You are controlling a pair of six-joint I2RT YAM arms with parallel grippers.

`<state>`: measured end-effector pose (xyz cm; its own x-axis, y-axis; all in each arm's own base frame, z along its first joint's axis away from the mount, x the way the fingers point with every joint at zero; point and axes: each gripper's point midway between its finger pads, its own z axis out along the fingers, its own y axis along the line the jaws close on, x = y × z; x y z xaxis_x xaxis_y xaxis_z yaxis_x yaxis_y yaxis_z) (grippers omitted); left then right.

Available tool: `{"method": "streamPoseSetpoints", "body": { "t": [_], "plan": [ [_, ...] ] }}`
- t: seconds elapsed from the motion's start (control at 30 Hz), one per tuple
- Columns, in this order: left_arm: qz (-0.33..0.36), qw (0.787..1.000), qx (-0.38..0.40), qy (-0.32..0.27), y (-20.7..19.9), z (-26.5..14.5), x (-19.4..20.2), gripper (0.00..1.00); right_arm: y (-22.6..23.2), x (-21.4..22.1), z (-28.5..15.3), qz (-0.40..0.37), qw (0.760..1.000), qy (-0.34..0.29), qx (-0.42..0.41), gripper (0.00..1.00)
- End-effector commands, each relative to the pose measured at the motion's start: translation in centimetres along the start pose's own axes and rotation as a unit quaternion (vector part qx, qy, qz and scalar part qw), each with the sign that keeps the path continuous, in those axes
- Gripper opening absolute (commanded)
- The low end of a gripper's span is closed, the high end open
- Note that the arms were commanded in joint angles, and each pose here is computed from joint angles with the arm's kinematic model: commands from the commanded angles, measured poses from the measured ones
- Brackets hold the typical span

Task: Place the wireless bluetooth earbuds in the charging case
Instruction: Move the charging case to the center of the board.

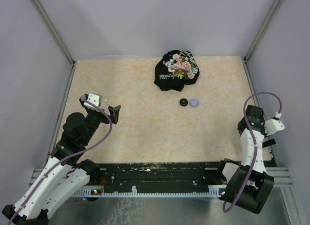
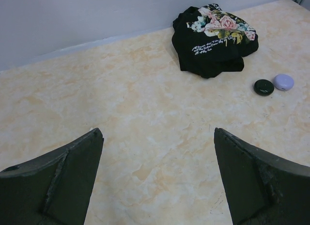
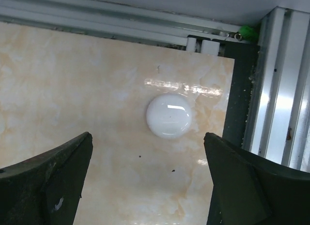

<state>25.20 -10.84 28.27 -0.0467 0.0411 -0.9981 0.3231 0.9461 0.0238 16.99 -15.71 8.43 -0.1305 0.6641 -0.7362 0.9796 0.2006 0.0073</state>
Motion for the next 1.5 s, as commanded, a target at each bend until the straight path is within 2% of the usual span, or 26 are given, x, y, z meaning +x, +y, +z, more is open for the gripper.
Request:
{"method": "streamPoseSetpoints", "body": {
  "t": [0.0, 0.2, 0.37, 0.67, 0.97, 1.23, 1.47],
  "plan": [
    [-0.008, 1.000, 0.010, -0.016, -0.4, 0.0, -0.6, 1.00, -2.1, -1.5, 1.2, 0.043, 0.998, -0.023, 0.039, 0.95],
    [-0.008, 1.000, 0.010, -0.015, -0.4, 0.0, -0.6, 1.00, -1.9, -0.3, 3.2, 0.036, 0.999, 0.021, 0.021, 0.85],
    [-0.008, 1.000, 0.013, -0.016, -0.5, -0.1, -0.6, 1.00, -1.4, 0.9, 4.2, 0.022, 0.999, 0.049, 0.007, 0.72],
    [-0.007, 1.000, 0.016, -0.018, -0.6, -0.1, -0.7, 1.00, -1.6, 2.6, 5.5, 0.011, 0.996, 0.081, 0.016, 0.65],
    [-0.006, 1.000, 0.020, -0.018, -0.8, -0.1, -0.7, 1.00, -0.7, 4.1, 5.8, -0.002, 0.994, 0.112, -0.007, 0.52],
    [-0.005, 1.000, 0.022, -0.017, -0.9, -0.1, -0.6, 1.00, 1.2, 5.0, 5.0, -0.022, 0.988, 0.138, -0.063, 0.44],
    [-0.004, 1.000, 0.019, -0.013, -0.7, 0.0, -0.5, 1.00, 5.4, 7.3, 1.4, -0.117, 0.975, 0.145, -0.123, 0.42]
  ]
}}
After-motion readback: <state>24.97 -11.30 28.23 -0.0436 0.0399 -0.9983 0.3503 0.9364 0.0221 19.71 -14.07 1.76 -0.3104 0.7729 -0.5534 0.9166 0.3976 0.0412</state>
